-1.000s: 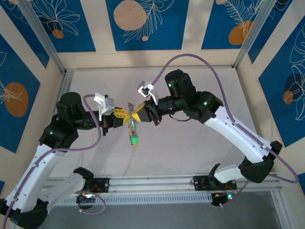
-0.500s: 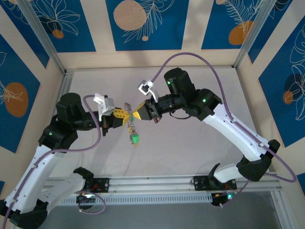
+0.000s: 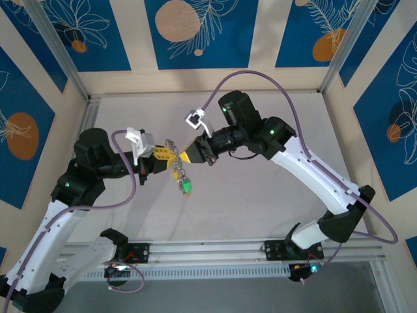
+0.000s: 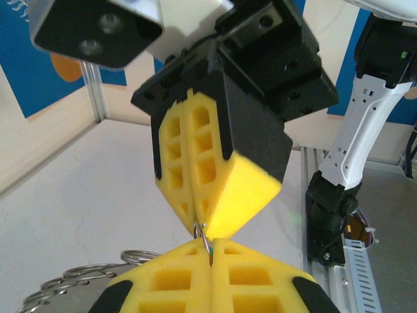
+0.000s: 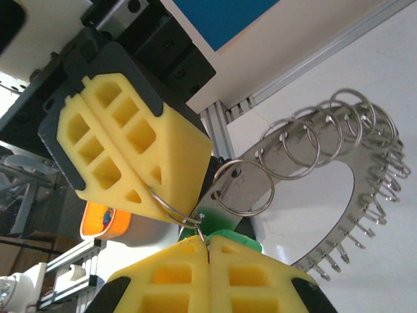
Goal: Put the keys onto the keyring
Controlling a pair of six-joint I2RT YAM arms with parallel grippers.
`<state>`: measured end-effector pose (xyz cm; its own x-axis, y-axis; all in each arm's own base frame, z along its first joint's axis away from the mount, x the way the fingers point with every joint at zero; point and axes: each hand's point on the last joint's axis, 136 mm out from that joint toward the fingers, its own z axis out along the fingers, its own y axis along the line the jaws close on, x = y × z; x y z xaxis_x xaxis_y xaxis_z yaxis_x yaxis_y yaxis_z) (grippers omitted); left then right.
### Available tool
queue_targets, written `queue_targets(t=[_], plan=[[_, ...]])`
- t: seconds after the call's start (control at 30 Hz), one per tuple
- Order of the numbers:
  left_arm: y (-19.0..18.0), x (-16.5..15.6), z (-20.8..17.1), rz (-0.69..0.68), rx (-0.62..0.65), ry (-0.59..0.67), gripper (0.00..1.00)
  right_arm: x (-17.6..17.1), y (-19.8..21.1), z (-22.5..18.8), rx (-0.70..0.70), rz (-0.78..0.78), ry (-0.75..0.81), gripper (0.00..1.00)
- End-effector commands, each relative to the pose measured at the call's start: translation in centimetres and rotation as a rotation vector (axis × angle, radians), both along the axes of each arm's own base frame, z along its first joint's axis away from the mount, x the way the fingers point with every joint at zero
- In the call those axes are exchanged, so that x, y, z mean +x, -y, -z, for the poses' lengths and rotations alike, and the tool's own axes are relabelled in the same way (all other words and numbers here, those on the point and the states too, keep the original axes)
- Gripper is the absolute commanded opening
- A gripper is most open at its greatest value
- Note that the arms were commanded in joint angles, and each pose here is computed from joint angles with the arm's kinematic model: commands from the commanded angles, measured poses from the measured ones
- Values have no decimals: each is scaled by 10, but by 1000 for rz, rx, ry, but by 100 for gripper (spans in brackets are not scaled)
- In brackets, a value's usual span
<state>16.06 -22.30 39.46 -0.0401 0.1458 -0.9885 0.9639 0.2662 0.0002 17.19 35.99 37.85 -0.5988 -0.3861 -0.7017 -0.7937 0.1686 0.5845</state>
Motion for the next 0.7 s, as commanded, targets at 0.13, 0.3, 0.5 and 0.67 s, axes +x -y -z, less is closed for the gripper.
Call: queue_targets(t=[0.13, 0.3, 0.5, 0.67], plan=[[2, -24, -41, 100, -118, 141, 0, 13, 1, 8, -28, 34, -70, 0], [3, -26, -46, 107, -145, 148, 0, 8, 1, 7, -16, 12, -77, 5], [3, -27, -50, 114, -154, 151, 0, 4, 23, -8, 8, 72, 59, 33], [4, -33, -55, 145, -168, 143, 0, -13, 46, -36, 66, 113, 305, 38]])
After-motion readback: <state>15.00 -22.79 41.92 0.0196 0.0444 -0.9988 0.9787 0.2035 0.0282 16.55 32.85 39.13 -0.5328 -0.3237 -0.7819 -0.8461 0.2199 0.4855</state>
